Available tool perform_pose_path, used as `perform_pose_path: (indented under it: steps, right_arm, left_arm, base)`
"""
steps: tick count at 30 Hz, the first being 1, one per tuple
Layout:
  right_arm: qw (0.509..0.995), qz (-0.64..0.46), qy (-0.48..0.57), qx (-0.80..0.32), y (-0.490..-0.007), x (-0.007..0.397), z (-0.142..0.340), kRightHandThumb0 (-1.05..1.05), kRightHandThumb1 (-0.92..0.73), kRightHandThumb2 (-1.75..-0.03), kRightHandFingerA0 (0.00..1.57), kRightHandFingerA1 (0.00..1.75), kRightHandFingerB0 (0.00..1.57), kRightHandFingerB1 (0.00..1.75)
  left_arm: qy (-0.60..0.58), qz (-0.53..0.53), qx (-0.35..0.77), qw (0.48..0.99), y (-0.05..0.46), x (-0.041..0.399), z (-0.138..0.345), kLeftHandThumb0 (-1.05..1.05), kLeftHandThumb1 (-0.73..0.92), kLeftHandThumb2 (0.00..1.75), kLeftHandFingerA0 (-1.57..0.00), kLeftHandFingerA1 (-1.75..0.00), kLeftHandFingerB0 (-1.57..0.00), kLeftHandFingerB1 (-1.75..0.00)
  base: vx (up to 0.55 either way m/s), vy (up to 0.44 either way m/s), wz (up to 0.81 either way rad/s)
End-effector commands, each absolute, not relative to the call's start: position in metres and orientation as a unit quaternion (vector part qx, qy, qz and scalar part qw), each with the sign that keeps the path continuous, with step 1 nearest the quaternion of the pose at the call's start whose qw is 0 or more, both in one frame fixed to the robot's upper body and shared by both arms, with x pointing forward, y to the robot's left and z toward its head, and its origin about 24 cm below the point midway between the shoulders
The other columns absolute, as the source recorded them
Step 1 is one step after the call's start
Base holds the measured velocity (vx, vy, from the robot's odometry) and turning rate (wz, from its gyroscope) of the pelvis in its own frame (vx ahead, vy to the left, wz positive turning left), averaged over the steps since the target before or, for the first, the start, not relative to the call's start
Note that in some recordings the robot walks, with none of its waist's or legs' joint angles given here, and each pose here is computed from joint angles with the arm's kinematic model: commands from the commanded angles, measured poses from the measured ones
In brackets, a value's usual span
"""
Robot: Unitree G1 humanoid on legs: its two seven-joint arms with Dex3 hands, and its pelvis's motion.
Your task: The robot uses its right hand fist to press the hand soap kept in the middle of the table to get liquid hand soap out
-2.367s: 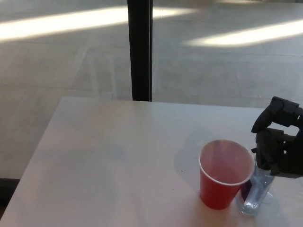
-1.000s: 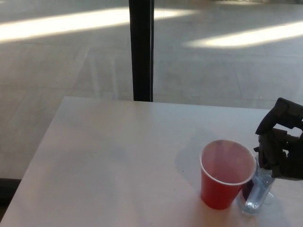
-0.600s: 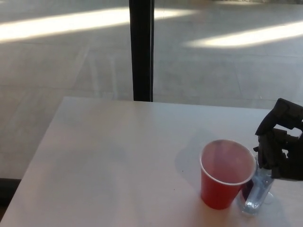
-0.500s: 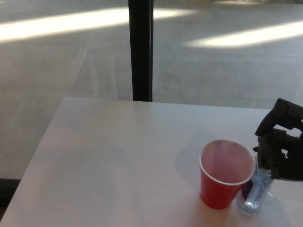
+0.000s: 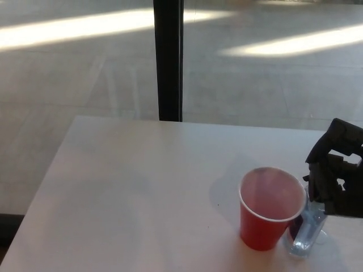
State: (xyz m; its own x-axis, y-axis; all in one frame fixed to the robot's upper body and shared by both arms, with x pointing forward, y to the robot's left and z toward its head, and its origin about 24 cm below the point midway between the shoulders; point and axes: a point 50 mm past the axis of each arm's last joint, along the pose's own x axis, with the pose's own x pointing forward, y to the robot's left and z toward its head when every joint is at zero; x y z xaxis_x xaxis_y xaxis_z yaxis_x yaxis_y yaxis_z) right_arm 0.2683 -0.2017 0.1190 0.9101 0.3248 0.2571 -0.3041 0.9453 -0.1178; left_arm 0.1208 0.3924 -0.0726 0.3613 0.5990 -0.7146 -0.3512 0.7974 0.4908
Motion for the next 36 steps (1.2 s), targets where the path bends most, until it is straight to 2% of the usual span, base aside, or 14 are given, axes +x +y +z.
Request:
perform_pose_path:
  steps: [1, 3, 8, 10, 11, 12, 14, 18, 19, 21, 27, 28, 33, 36]
  right_arm:
    - [0.952, 0.146, 0.261, -0.064, -0.224, 0.21, -0.02, -0.25, -0.52, -1.25, 1.06, 1.75, 0.77, 1.63]
    - [0.95, 0.148, 0.265, -0.065, -0.225, 0.209, -0.023, -0.26, -0.53, -1.22, 1.03, 1.75, 0.74, 1.63]
    - [0.944, 0.143, 0.29, -0.064, -0.228, 0.203, -0.033, -0.26, -0.53, -1.24, 1.01, 1.75, 0.74, 1.63]
    - [0.941, 0.139, 0.302, -0.069, -0.229, 0.2, -0.037, -0.26, -0.56, -1.2, 1.01, 1.75, 0.73, 1.61]
    - [0.939, 0.144, 0.305, -0.067, -0.229, 0.197, -0.04, -0.27, -0.56, -1.19, 0.99, 1.75, 0.7, 1.63]
    - [0.938, 0.144, 0.306, -0.071, -0.229, 0.196, -0.042, -0.27, -0.58, -1.19, 1.0, 1.75, 0.78, 1.56]
    - [0.934, 0.145, 0.315, -0.084, -0.23, 0.193, -0.044, -0.27, -0.61, -1.14, 0.97, 1.75, 0.76, 1.56]
    - [0.936, 0.134, 0.319, -0.071, -0.23, 0.192, -0.045, -0.27, -0.59, -1.17, 0.97, 1.75, 0.7, 1.61]
    - [0.942, 0.127, 0.303, -0.06, -0.231, 0.197, -0.039, -0.31, -0.56, -1.22, 0.97, 1.75, 0.68, 1.61]
    - [0.959, 0.119, 0.254, -0.031, -0.233, 0.212, -0.02, -0.29, -0.51, -1.3, 0.99, 1.75, 0.69, 1.67]
    - [0.982, 0.103, 0.155, 0.022, -0.239, 0.239, 0.029, -0.22, -0.55, -1.25, 0.98, 1.75, 0.68, 1.66]
    - [0.991, 0.095, 0.094, 0.031, -0.241, 0.252, 0.057, -0.2, -0.57, -1.23, 0.97, 1.75, 0.68, 1.61]
    - [0.995, 0.082, 0.005, 0.055, -0.245, 0.271, 0.119, -0.28, -0.57, -1.19, 1.0, 1.75, 0.67, 1.65]
    - [0.989, 0.095, -0.094, 0.056, -0.25, 0.275, 0.186, -0.28, -0.6, -1.16, 0.99, 1.75, 0.71, 1.56]
  left_arm:
    - [0.487, 0.305, 0.145, 0.806, 0.404, 0.12, -0.063, -0.16, 0.49, 0.91, -0.67, -0.89, -0.52, -0.77]
    - [0.486, 0.303, 0.143, 0.807, 0.405, 0.12, -0.063, -0.17, 0.45, 1.0, -0.67, -0.85, -0.49, -0.74]
    - [0.484, 0.307, 0.139, 0.808, 0.406, 0.122, -0.061, -0.16, 0.49, 0.93, -0.63, -0.87, -0.48, -0.76]
    - [0.483, 0.307, 0.144, 0.807, 0.406, 0.122, -0.061, -0.16, 0.48, 0.93, -0.65, -0.88, -0.52, -0.78]
    - [0.483, 0.306, 0.144, 0.808, 0.406, 0.122, -0.061, -0.17, 0.45, 1.0, -0.65, -0.84, -0.46, -0.73]
    - [0.482, 0.305, 0.145, 0.808, 0.406, 0.122, -0.06, -0.18, 0.45, 1.01, -0.65, -0.84, -0.47, -0.74]
    - [0.487, 0.301, 0.151, 0.806, 0.406, 0.121, -0.062, -0.18, 0.5, 0.91, -0.64, -0.85, -0.45, -0.73]
    - [0.489, 0.301, 0.153, 0.805, 0.407, 0.12, -0.062, -0.17, 0.49, 0.92, -0.64, -0.85, -0.5, -0.76]
    - [0.489, 0.301, 0.153, 0.805, 0.407, 0.12, -0.061, -0.16, 0.45, 1.0, -0.64, -0.83, -0.52, -0.76]
    - [0.487, 0.3, 0.154, 0.805, 0.407, 0.12, -0.06, -0.17, 0.45, 1.0, -0.67, -0.85, -0.49, -0.74]
    - [0.494, 0.299, 0.157, 0.801, 0.407, 0.118, -0.062, -0.18, 0.51, 0.91, -0.65, -0.86, -0.5, -0.76]
    - [0.494, 0.296, 0.155, 0.803, 0.407, 0.118, -0.062, -0.18, 0.5, 0.94, -0.64, -0.86, -0.5, -0.77]
    - [0.489, 0.304, 0.145, 0.804, 0.407, 0.116, -0.062, -0.16, 0.49, 0.94, -0.65, -0.9, -0.5, -0.79]
    - [0.49, 0.304, 0.143, 0.804, 0.407, 0.113, -0.064, -0.19, 0.48, 0.94, -0.65, -0.89, -0.48, -0.77]
  base:
    - [0.0, 0.0, 0.0]
    - [0.0, 0.0, 0.0]
    - [0.0, 0.0, 0.0]
    - [0.0, 0.0, 0.0]
    - [0.0, 0.0, 0.0]
    - [0.0, 0.0, 0.0]
    - [0.0, 0.0, 0.0]
    - [0.0, 0.0, 0.0]
    - [0.0, 0.0, 0.0]
    - [0.0, 0.0, 0.0]
    - [0.0, 0.0, 0.0]
    - [0.0, 0.0, 0.0]
    - [0.0, 0.0, 0.0]
    - [0.0, 0.0, 0.0]
